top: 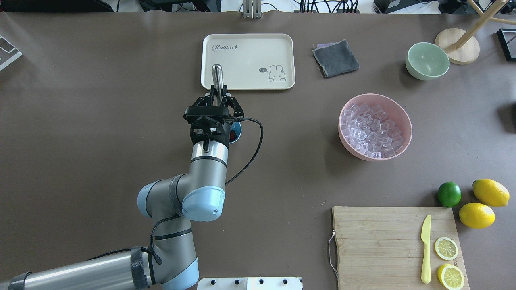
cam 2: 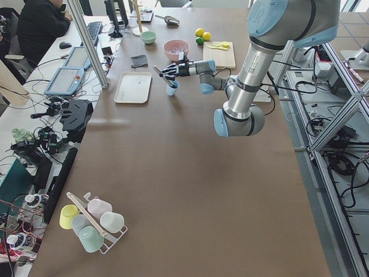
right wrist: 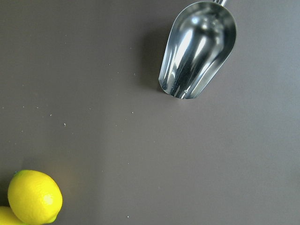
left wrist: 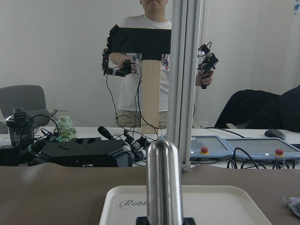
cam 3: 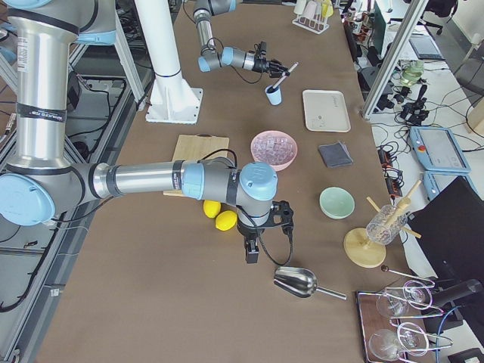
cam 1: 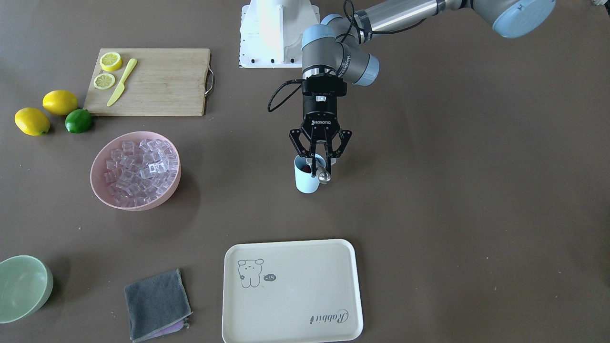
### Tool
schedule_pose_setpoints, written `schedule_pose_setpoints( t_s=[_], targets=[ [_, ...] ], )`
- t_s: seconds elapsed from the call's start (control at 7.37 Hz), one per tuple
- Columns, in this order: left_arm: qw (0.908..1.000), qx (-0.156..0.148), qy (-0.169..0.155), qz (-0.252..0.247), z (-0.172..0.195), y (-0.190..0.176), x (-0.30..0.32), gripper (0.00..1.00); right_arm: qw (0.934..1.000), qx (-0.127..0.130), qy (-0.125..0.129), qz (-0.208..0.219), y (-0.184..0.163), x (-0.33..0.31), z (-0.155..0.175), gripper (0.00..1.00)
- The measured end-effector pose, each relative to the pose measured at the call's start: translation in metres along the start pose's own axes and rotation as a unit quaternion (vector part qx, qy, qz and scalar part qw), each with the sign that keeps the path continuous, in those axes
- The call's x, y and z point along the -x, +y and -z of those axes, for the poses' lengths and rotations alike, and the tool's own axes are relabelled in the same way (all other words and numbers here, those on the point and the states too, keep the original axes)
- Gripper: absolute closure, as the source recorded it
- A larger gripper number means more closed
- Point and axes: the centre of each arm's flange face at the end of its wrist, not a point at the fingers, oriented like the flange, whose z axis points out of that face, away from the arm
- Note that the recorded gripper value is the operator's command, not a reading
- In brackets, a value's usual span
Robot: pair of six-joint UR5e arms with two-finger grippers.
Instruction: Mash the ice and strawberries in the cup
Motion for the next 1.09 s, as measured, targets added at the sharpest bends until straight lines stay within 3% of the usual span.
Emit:
schedule_pose_setpoints(
  t_s=[0.41, 0.68, 0.81, 0.95, 1.09],
  targets=[
    [0.9985, 0.017, 0.041, 0.032, -0.009, -0.074, 0.0, 0.71, 1.0, -0.002, 0.0, -0.001, 0.001, 0.0, 0.002, 0.0],
    [0.9932, 0.054, 0.085, 0.058, -0.014, -0.118, 0.022, 0.71, 1.0, -0.004, 0.001, -0.001, 0.001, -0.001, 0.003, 0.0],
    [0.9887, 0.092, 0.099, 0.064, -0.028, -0.127, 0.05, 0.71, 1.0, -0.004, 0.001, -0.001, 0.001, -0.001, 0.004, 0.0],
    [0.9798, 0.147, 0.112, 0.076, -0.051, -0.14, 0.092, 0.71, 1.0, -0.006, 0.002, -0.002, 0.001, -0.002, 0.005, 0.0],
    [0.9653, 0.218, 0.119, 0.081, -0.08, -0.161, 0.152, 0.71, 1.0, -0.007, 0.002, -0.003, 0.002, -0.002, 0.006, 0.0]
  ],
)
